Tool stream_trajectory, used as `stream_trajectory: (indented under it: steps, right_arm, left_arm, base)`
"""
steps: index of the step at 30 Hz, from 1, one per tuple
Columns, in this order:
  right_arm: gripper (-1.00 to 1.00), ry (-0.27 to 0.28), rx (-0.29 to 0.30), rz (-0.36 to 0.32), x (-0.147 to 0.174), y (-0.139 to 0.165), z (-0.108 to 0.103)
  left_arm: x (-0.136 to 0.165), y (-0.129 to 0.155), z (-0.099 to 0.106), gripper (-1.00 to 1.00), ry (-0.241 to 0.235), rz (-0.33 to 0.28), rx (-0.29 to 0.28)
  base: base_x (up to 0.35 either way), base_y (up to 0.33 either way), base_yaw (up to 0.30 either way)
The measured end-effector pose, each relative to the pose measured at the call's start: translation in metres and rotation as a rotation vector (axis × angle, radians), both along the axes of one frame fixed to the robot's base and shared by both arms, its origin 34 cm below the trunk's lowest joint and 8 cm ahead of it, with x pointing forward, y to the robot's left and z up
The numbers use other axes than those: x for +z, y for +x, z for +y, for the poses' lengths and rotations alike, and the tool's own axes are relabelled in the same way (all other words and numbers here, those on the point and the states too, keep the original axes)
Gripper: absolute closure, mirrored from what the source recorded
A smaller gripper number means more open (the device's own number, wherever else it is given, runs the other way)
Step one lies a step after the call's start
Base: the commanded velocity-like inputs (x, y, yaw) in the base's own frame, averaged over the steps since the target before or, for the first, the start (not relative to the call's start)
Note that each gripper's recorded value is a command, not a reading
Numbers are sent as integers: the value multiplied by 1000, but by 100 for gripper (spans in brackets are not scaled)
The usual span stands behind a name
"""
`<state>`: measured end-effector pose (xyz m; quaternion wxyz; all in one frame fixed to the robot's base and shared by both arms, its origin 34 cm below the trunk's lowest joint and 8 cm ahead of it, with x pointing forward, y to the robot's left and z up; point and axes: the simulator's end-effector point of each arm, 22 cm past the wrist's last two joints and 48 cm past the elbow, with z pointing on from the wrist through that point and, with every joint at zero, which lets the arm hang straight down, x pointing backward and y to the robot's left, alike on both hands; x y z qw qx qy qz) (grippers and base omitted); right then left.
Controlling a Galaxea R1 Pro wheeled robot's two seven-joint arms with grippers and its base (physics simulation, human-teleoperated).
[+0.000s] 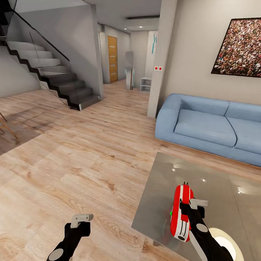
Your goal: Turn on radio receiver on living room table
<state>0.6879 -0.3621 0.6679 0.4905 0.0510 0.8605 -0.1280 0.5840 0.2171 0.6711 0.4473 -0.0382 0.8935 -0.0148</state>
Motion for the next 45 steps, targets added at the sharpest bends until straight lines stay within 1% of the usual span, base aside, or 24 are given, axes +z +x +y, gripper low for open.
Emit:
stream_trajectory:
  steps: [45]
  right_arm:
    - [-100, -4, 8, -12, 5, 3, 2]
  left_arm:
    - [1, 0, 0, 100, 0, -1, -1]
  base:
    - [0, 0, 0]
